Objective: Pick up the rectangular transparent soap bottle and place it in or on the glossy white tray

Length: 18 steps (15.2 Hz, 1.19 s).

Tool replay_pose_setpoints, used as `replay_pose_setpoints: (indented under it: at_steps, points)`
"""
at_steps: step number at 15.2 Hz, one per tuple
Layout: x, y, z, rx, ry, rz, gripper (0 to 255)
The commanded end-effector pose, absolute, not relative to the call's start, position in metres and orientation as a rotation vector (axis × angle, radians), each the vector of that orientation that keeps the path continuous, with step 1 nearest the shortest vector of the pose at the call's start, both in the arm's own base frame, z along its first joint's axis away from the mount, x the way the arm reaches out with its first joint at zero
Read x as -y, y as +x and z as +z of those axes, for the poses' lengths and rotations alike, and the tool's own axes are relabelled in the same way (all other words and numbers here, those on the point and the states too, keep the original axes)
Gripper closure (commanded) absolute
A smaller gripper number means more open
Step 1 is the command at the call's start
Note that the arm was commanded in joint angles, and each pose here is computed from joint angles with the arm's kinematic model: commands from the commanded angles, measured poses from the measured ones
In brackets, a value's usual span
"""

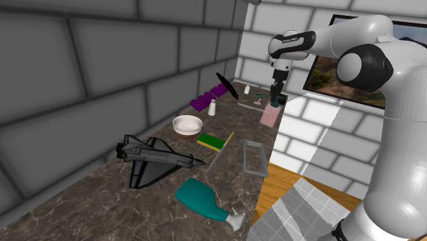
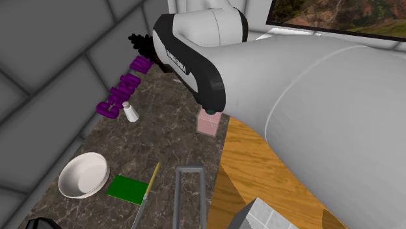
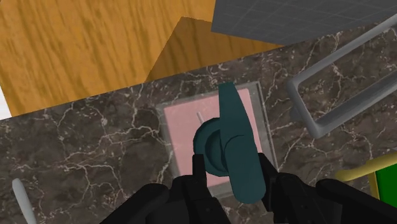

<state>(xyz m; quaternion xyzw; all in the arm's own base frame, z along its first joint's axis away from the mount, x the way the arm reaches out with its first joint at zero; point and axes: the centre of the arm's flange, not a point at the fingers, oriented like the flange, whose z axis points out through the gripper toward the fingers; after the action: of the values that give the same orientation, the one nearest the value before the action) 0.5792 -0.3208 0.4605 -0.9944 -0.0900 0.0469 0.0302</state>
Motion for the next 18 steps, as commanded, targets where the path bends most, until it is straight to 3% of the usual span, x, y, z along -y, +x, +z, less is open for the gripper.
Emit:
replay_pose_setpoints:
  at_steps: [1, 6, 18]
  points:
    - [0.321, 0.579, 0.472, 0.277, -3.065, 0.145, 255]
    - [0.321, 0.579, 0.494, 0.277, -3.065, 0.145, 255]
    - [0.18, 0.519, 0.533, 0.277, -3.065, 0.145, 255]
